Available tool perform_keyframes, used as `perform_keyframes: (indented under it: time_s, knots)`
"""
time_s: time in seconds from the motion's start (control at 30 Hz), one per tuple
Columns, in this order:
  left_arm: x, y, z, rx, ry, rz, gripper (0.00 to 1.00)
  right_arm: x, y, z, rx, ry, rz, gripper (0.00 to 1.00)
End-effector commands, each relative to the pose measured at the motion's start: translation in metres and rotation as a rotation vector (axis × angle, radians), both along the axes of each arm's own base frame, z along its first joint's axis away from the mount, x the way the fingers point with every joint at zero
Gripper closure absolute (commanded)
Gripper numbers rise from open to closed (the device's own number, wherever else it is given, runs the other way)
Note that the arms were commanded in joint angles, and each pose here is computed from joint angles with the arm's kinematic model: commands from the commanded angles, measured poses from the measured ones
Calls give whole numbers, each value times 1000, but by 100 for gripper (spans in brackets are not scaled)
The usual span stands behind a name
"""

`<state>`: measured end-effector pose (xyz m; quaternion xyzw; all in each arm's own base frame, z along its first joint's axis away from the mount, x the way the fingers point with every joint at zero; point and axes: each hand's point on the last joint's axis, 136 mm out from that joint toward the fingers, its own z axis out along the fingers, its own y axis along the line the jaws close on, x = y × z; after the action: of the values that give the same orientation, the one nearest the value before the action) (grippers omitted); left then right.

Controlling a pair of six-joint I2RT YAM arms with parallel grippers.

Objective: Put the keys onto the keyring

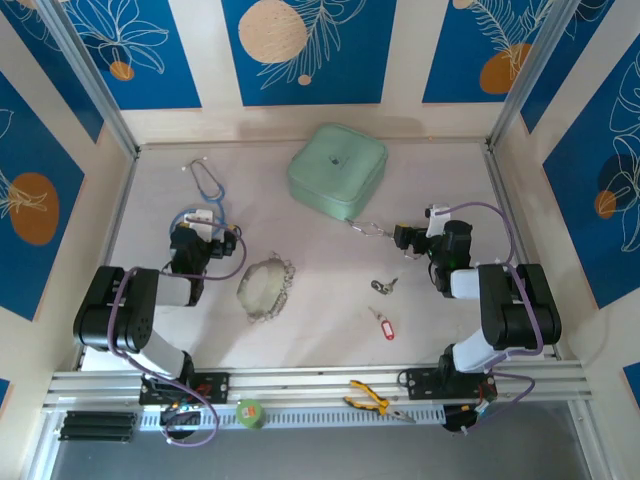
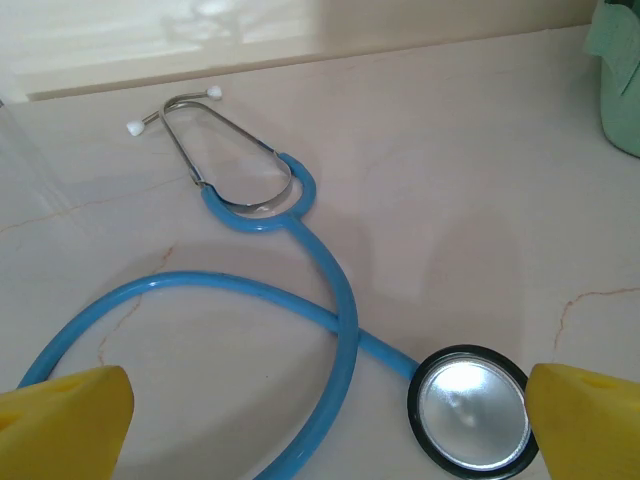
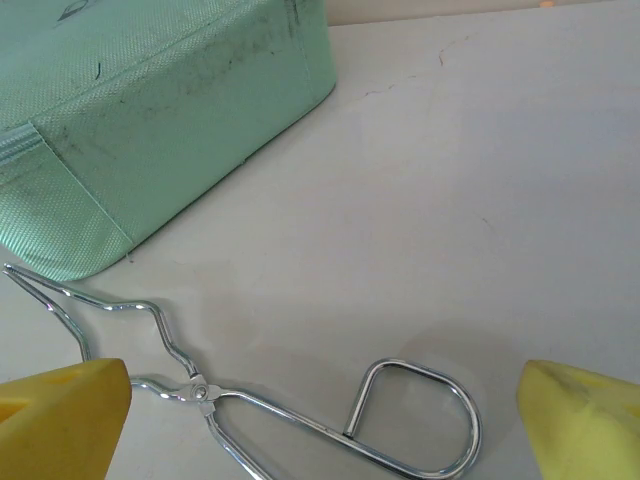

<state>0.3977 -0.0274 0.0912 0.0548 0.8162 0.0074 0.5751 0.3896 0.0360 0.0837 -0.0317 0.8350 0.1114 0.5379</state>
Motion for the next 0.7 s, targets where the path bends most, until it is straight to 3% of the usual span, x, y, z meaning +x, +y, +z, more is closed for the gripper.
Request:
perform_keyframes:
  time_s: [0.0, 0.67]
  knots:
    - [-1, 1, 0, -3, -2, -10, 0, 7, -2, 11, 0, -27, -11, 1]
    - [-1, 1, -1, -11, 0, -13, 0, 6, -4, 10, 9, -25, -10, 2]
